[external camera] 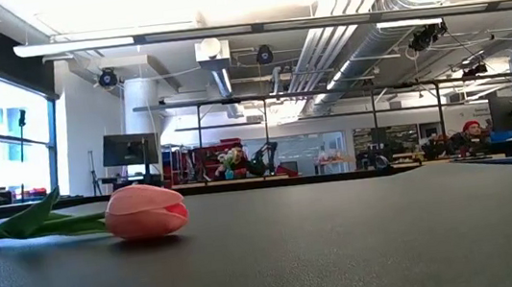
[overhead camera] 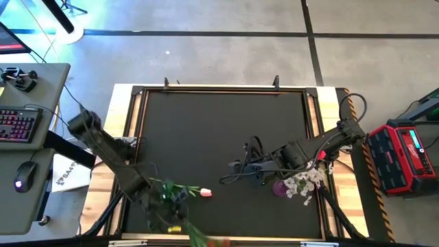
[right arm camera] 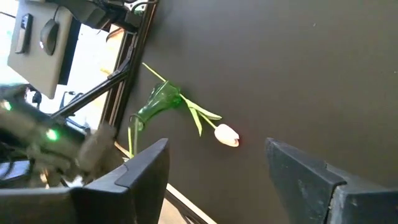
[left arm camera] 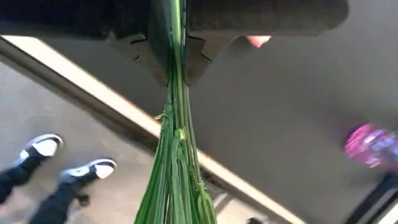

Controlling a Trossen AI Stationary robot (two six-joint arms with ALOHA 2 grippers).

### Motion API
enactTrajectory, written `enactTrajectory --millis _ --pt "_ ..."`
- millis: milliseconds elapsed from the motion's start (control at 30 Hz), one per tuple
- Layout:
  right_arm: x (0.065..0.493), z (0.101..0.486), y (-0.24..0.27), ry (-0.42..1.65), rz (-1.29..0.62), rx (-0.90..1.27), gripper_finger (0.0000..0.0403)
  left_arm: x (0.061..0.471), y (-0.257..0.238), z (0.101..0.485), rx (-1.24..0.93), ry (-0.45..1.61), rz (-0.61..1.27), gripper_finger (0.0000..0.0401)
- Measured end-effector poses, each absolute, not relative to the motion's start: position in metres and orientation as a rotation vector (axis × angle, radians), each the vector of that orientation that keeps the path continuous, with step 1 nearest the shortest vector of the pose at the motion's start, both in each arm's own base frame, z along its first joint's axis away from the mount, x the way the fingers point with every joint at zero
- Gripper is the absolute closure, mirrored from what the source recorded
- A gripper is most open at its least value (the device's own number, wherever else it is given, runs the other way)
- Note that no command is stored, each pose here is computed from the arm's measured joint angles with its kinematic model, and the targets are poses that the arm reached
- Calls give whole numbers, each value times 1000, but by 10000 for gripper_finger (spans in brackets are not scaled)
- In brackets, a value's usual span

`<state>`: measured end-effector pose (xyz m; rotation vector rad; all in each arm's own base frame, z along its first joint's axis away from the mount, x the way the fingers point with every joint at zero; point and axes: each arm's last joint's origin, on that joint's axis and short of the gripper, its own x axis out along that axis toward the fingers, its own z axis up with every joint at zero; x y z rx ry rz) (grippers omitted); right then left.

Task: Sort flowers into vase by color
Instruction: Adjust the green vase

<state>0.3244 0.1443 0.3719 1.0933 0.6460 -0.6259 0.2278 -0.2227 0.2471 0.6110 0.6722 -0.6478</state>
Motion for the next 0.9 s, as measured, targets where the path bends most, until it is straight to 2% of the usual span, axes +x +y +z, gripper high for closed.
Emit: enactTrajectory --millis 300,600,767,900 --pt "324 372 144 643 -635 1109 153 198 -159 256 422 597 -433 401" --pt "325 371 142 659 -638 1114 153 156 -114 268 198 300 -240 401" --pt "325 370 140 698 -631 1127 153 134 -102 290 126 185 -243 401" --pt "325 370 139 703 -637 1123 153 118 -99 290 85 136 -245 401"
